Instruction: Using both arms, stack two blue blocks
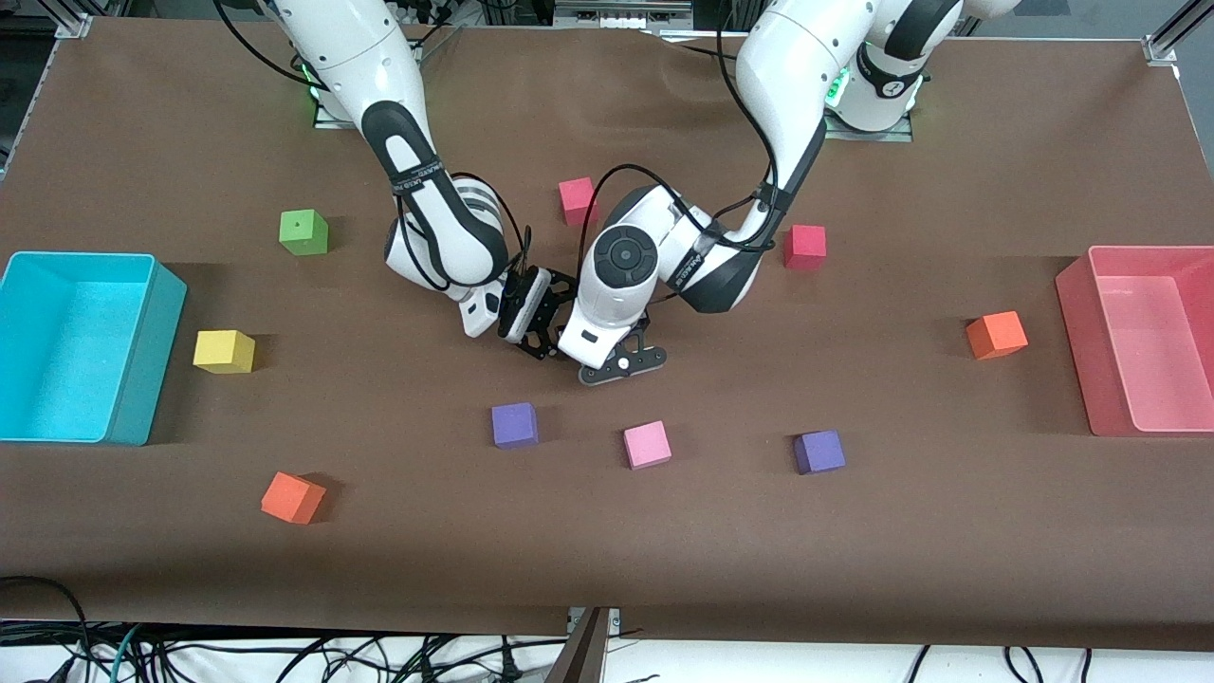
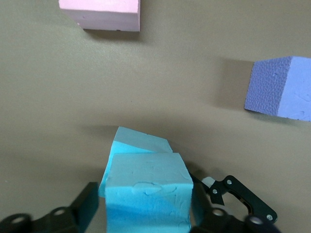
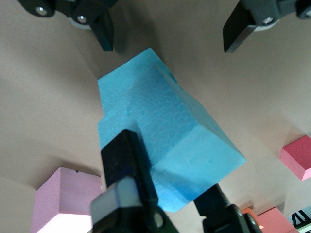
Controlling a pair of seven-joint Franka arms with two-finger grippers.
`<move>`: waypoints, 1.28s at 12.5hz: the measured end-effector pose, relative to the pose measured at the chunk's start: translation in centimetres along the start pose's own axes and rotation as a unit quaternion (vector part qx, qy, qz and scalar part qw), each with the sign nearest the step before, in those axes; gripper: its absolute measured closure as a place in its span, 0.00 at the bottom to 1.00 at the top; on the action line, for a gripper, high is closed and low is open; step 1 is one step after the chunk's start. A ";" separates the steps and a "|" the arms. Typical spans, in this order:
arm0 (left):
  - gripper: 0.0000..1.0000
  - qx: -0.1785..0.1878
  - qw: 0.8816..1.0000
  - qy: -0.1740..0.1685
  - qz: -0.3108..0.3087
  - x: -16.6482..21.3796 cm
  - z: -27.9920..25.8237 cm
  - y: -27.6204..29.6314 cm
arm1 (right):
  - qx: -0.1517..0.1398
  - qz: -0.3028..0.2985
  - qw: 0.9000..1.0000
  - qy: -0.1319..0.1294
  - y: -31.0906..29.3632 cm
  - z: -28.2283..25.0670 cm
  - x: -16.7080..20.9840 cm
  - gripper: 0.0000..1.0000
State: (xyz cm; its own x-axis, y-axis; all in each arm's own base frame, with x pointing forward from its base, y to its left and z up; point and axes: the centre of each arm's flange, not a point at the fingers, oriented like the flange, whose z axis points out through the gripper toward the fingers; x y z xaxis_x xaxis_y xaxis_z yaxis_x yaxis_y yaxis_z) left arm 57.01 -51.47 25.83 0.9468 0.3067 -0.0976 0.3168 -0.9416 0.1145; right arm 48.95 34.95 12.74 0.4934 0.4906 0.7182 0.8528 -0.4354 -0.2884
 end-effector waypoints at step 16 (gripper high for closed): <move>0.00 -0.017 1.000 -0.018 0.013 5.4 -23.1 -17.4 | 0.041 0.147 0.988 -0.012 -1.7 -7.5 -0.9 0.00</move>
State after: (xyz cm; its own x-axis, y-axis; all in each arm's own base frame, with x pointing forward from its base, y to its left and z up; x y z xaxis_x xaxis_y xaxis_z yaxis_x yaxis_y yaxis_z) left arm 57.91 -30.24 46.16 0.9525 0.2759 -0.1286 0.2938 -0.9439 0.1506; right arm 45.73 29.63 17.31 0.7255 0.3694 0.5807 0.6819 -0.4995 -0.5343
